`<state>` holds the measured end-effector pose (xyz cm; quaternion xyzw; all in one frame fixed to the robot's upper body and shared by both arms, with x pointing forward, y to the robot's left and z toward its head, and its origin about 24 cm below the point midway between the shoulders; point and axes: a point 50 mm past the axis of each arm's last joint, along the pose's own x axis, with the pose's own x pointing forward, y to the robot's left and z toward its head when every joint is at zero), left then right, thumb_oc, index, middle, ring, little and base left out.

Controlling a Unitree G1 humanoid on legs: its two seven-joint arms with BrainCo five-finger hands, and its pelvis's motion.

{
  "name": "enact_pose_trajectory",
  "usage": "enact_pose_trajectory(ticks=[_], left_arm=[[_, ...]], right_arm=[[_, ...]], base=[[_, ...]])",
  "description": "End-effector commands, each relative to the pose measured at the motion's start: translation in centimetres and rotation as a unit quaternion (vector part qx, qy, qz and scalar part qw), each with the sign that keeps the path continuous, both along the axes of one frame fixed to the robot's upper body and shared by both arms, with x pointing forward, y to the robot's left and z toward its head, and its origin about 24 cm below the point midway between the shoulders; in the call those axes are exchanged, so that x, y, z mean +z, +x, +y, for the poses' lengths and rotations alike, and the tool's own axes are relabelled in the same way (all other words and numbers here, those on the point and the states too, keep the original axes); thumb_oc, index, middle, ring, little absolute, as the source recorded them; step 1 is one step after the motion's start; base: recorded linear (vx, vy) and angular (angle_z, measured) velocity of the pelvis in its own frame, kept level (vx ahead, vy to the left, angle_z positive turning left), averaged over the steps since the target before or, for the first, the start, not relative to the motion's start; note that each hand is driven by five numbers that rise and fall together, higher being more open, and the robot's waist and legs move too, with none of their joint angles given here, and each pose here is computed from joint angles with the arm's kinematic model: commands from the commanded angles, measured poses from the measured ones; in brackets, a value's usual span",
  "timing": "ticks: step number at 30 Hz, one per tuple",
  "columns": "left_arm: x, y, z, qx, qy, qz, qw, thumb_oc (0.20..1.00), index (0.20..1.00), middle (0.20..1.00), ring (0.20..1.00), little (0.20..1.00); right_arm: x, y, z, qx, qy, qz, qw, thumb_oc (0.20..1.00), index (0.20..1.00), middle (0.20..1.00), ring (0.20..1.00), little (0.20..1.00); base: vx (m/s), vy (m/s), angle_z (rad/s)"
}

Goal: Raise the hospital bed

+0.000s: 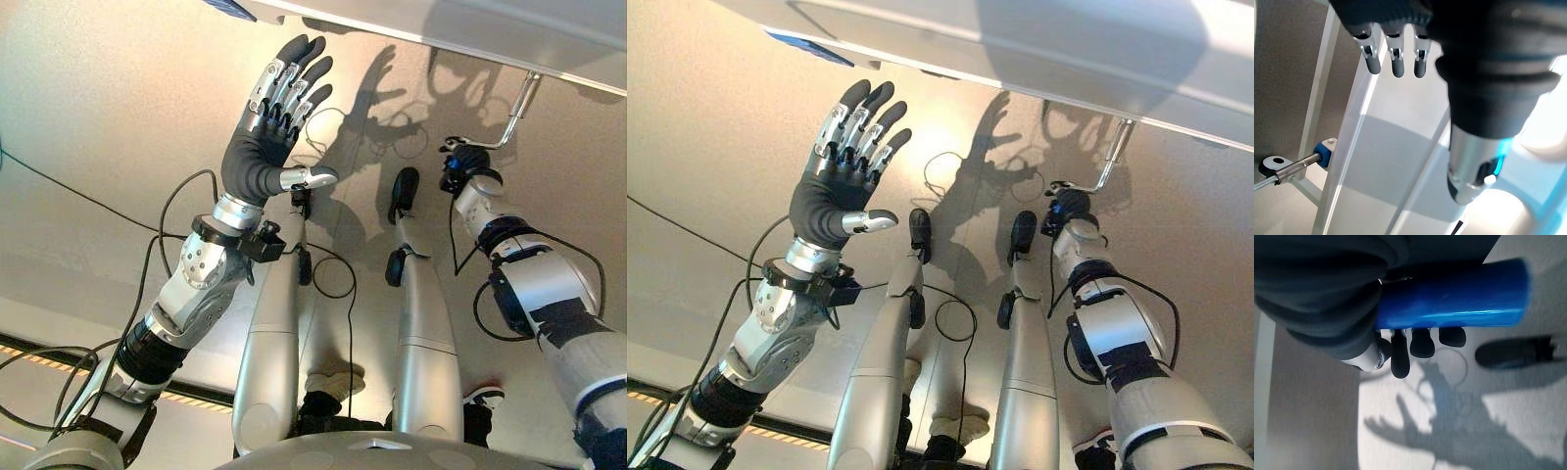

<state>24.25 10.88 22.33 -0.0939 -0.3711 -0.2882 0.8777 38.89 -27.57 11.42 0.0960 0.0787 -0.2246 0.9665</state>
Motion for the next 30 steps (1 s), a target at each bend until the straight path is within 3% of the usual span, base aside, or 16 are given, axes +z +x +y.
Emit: enact_pose_trajectory(ticks=[1, 17, 24, 30], left_arm=[[1.5, -2.2, 0.1, -0.024, -0.016, -0.066, 0.997, 1.0, 1.0, 1.0, 1.0, 1.0], [1.8, -2.2, 1.5, -0.009, -0.005, -0.074, 0.997, 1.0, 1.0, 1.0, 1.0, 1.0], [1.9, -2.5, 2.8, 0.025, -0.007, -0.086, 0.996, 1.0, 1.0, 1.0, 1.0, 1.0], [1.8, -3.1, 4.6, 0.071, -0.002, -0.094, 0.993, 1.0, 1.0, 1.0, 1.0, 1.0]], right_arm=[[-3.3, -3.6, -5.0, -0.073, -0.029, 0.075, 0.994, 0.2, 0.2, 0.2, 0.2, 0.2], [-10.2, -13.6, -12.0, -0.197, 0.014, 0.174, 0.965, 0.2, 0.2, 0.2, 0.2, 0.2], [-8.7, -14.0, -12.7, -0.161, 0.01, 0.049, 0.986, 0.2, 0.2, 0.2, 0.2, 0.2], [-3.6, -14.7, -11.1, -0.068, -0.055, -0.108, 0.99, 0.2, 0.2, 0.2, 0.2, 0.2]], base=[[0.0, 0.0, 0.0], [0.0, -0.003, 0.01], [0.01, -0.011, 0.02], [0.0, -0.003, -0.02]])
